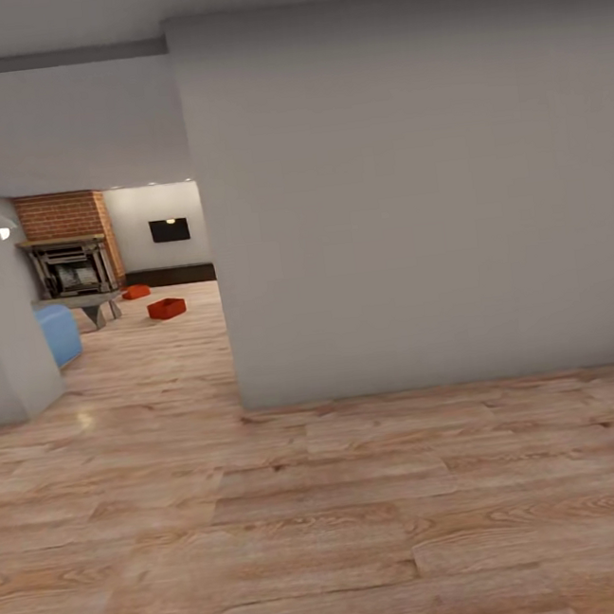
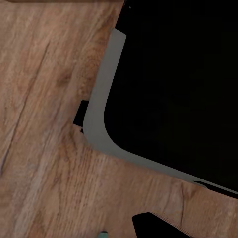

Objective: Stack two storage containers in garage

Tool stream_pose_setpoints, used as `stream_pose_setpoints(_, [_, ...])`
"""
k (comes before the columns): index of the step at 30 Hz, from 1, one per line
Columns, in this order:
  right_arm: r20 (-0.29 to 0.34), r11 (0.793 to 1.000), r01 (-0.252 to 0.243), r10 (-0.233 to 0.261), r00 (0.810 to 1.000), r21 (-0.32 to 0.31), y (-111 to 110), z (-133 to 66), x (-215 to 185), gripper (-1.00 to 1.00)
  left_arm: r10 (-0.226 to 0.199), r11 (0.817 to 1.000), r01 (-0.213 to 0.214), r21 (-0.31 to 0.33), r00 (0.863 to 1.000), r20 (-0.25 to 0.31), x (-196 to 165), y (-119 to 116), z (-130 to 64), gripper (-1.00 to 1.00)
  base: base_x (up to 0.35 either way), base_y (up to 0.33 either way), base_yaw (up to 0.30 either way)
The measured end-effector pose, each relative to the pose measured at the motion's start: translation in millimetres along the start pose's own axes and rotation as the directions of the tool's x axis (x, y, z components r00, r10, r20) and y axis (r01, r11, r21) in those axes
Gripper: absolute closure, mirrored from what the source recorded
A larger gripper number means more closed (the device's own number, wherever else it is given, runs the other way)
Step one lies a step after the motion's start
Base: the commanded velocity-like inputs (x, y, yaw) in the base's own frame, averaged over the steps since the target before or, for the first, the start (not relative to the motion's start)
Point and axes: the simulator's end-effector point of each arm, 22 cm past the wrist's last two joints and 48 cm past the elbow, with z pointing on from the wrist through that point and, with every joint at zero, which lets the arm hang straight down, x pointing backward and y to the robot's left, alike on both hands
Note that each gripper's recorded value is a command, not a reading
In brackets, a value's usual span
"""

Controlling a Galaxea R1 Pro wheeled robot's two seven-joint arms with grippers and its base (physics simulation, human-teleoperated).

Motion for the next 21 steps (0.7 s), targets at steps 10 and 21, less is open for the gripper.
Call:
stream_pose_setpoints(10, [0.001, 1.000, -0.001, 0.001, 1.000, 0.000, -0.2, 0.0, -0.3, -1.00, 0.000, 1.000, 0.000, 0.000, 1.000, 0.000, 0.0, 0.1, 0.0, -1.00, 0.326, 0.074, 0.162])
stream_pose_setpoints(21, [0.001, 1.000, -0.001, 0.001, 1.000, 0.001, -1.0, 0.0, 0.0, -1.00, 0.000, 1.000, 0.000, 0.000, 1.000, 0.000, 0.1, 0.0, 0.0, -1.00, 0.326, 0.074, 0.187])
